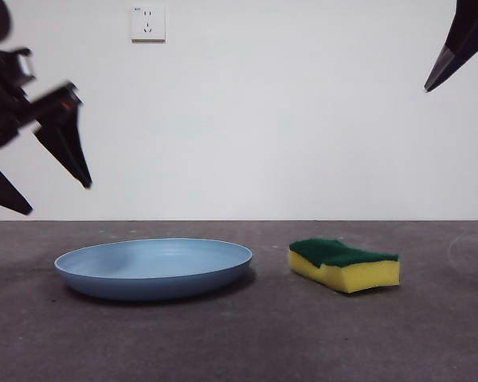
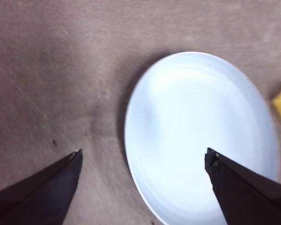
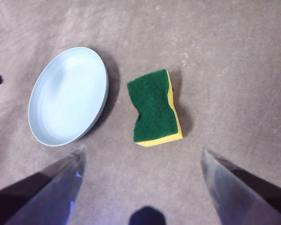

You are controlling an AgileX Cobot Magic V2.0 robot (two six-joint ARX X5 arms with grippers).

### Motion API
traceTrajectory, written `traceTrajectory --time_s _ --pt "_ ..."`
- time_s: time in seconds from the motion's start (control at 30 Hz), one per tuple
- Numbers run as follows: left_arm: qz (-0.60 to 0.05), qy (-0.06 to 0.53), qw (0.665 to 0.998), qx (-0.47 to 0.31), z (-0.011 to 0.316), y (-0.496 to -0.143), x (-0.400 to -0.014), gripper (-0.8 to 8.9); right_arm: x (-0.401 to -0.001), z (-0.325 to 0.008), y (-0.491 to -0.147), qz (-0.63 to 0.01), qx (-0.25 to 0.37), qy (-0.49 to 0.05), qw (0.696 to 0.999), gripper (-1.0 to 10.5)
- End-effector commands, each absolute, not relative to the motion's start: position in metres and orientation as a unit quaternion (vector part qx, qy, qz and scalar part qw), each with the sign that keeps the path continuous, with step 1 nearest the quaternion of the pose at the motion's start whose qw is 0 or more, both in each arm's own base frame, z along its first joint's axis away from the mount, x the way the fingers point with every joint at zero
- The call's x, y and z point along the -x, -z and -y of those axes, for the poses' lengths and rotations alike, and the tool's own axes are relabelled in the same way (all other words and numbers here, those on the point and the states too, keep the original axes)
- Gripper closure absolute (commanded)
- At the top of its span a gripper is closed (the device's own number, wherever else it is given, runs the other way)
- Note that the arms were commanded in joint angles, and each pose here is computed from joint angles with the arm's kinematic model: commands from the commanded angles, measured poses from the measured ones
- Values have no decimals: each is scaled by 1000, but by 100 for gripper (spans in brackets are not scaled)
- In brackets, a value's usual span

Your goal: Pick up the plate,pick up the cloth,clean the plate with the cloth

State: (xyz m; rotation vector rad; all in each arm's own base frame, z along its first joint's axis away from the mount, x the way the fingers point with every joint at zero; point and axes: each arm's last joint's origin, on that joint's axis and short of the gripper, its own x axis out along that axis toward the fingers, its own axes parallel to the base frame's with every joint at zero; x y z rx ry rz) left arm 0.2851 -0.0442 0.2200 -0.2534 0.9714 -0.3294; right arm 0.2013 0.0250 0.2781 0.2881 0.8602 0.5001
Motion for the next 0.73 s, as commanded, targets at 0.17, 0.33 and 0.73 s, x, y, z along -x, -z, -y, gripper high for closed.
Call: traceTrajectory --time_s 0.17,0.33,0.73 --pt "-490 162 852 90 63 -194 -309 377 -201 -25 -278 -417 -136 -241 866 537" --pt "-508 156 843 81 69 -174 -315 378 -200 -25 -277 -420 -137 -240 865 537" --pt "-527 168 830 72 80 -159 -317 678 -200 -25 -277 -419 -136 -240 865 537"
